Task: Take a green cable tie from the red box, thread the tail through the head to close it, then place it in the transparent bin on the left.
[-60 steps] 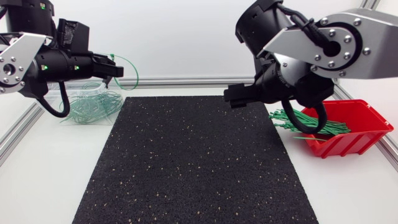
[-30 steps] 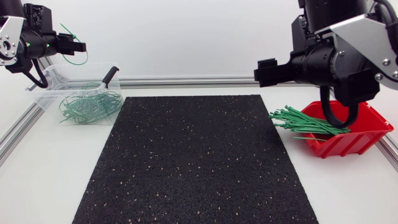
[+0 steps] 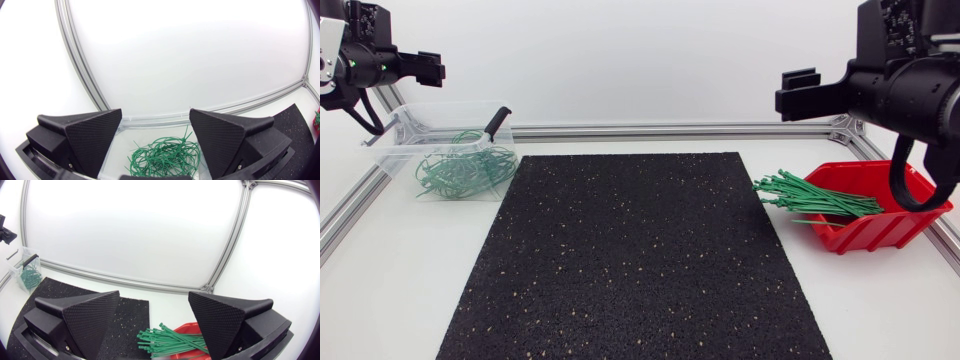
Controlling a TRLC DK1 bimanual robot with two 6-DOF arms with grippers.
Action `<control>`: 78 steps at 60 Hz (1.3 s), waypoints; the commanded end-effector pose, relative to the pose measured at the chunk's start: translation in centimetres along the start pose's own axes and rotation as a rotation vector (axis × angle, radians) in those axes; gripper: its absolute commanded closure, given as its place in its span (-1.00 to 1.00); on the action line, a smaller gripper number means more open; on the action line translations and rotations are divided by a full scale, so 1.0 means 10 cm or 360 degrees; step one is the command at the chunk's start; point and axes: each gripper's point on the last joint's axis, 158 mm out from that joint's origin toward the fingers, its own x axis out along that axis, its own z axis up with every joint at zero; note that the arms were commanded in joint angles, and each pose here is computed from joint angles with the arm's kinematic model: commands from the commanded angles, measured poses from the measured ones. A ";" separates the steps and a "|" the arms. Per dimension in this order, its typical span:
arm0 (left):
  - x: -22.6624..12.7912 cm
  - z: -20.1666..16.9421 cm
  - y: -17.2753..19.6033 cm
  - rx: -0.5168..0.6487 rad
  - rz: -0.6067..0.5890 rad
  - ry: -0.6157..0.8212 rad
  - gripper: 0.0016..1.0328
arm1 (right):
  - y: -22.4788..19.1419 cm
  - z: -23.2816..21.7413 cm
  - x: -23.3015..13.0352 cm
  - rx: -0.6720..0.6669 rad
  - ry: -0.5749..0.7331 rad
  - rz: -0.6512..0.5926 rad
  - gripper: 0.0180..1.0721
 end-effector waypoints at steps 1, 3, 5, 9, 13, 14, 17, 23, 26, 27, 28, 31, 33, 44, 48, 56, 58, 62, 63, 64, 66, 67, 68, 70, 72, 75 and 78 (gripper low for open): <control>-0.14 0.25 0.06 0.0033 0.0031 -0.0084 -0.94 | -0.13 0.06 -0.04 -0.0027 -0.0068 -0.0046 -0.91; -0.17 0.28 0.09 0.0034 0.0046 -0.0087 -0.94 | -0.20 0.11 -0.03 0.0004 -0.0099 -0.0073 -0.91; -0.18 0.31 0.11 0.0033 0.0049 -0.0089 -0.94 | -0.25 0.14 -0.02 0.0010 -0.0116 -0.0091 -0.91; -0.24 0.36 0.14 0.0032 0.0053 -0.0086 -0.94 | -0.36 0.22 -0.01 -0.0011 -0.0185 -0.0108 -0.91; -0.30 0.38 0.17 0.0029 0.0063 -0.0096 -0.94 | -0.51 0.24 0.04 -0.0006 -0.0210 -0.0157 -0.91; -0.32 0.39 0.18 0.0028 0.0066 -0.0097 -0.94 | -0.55 0.24 0.06 -0.0001 -0.0206 -0.0168 -0.91; -0.37 0.40 0.19 0.0027 0.0069 -0.0102 -0.94 | -0.62 0.24 0.08 0.0012 -0.0208 -0.0169 -0.91; -0.53 0.49 0.27 0.0023 0.0096 -0.0142 -0.94 | -0.79 0.25 0.10 0.0035 -0.0210 -0.0211 -0.91; -0.61 0.50 0.32 0.0019 0.0112 -0.0146 -0.94 | -0.88 0.27 0.07 0.0050 -0.0226 -0.0239 -0.91; -0.63 0.51 0.33 0.0018 0.0115 -0.0150 -0.94 | -0.89 0.28 0.06 0.0053 -0.0231 -0.0238 -0.91; -0.65 0.50 0.34 0.0017 0.0120 -0.0149 -0.94 | -0.89 0.29 0.05 0.0056 -0.0239 -0.0231 -0.91; -0.74 0.49 0.35 0.0016 0.0125 -0.0158 -0.94 | -0.96 0.30 0.00 0.0069 -0.0260 -0.0236 -0.91; -0.78 0.48 0.35 0.0016 0.0126 -0.0162 -0.94 | -0.99 0.30 -0.02 0.0074 -0.0267 -0.0242 -0.91; -1.13 0.38 0.32 0.0001 0.0132 -0.0199 -0.93 | -1.12 0.24 -0.24 0.0102 -0.0335 -0.0292 -0.90; -1.20 0.30 0.27 0.0001 0.0122 -0.0201 -0.93 | -1.13 0.19 -0.32 0.0095 -0.0354 -0.0300 -0.90; -1.38 0.11 0.14 -0.0027 0.0091 -0.0212 -0.93 | -1.19 0.08 -0.50 0.0102 -0.0397 -0.0326 -0.90; -1.43 0.09 0.09 -0.0023 0.0076 -0.0224 -0.93 | -1.19 0.05 -0.53 0.0105 -0.0404 -0.0329 -0.90; -1.54 0.03 0.03 -0.0038 0.0059 -0.0250 -0.93 | -1.19 -0.03 -0.61 0.0113 -0.0426 -0.0330 -0.90; -1.55 0.01 0.02 -0.0040 0.0056 -0.0248 -0.93 | -1.19 -0.04 -0.62 0.0116 -0.0430 -0.0331 -0.90; -1.59 0.00 0.01 -0.0052 0.0054 -0.0256 -0.93 | -1.20 -0.05 -0.65 0.0121 -0.0440 -0.0332 -0.90; -1.63 -0.03 -0.01 -0.0063 0.0049 -0.0260 -0.93 | -1.20 -0.06 -0.69 0.0129 -0.0456 -0.0334 -0.90; -1.65 -0.06 -0.02 -0.0064 0.0044 -0.0259 -0.93 | -1.20 -0.09 -0.70 0.0131 -0.0456 -0.0336 -0.90; -1.66 -0.08 -0.03 -0.0066 0.0042 -0.0262 -0.93 | -1.20 -0.10 -0.71 0.0135 -0.0461 -0.0337 -0.90; -1.70 -0.11 -0.05 -0.0082 0.0036 -0.0265 -0.93 | -1.21 -0.12 -0.75 0.0144 -0.0475 -0.0338 -0.90; -1.73 -0.15 -0.05 -0.0092 0.0038 -0.0265 -0.93 | -1.21 -0.14 -0.77 0.0148 -0.0483 -0.0339 -0.90; -1.79 -0.19 -0.06 -0.0107 0.0039 -0.0277 -0.93 | -1.21 -0.18 -0.81 0.0163 -0.0494 -0.0336 -0.90; -1.83 -0.24 -0.07 -0.0117 0.0036 -0.0280 -0.93 | -1.19 -0.25 -0.83 0.0164 -0.0496 -0.0329 -0.90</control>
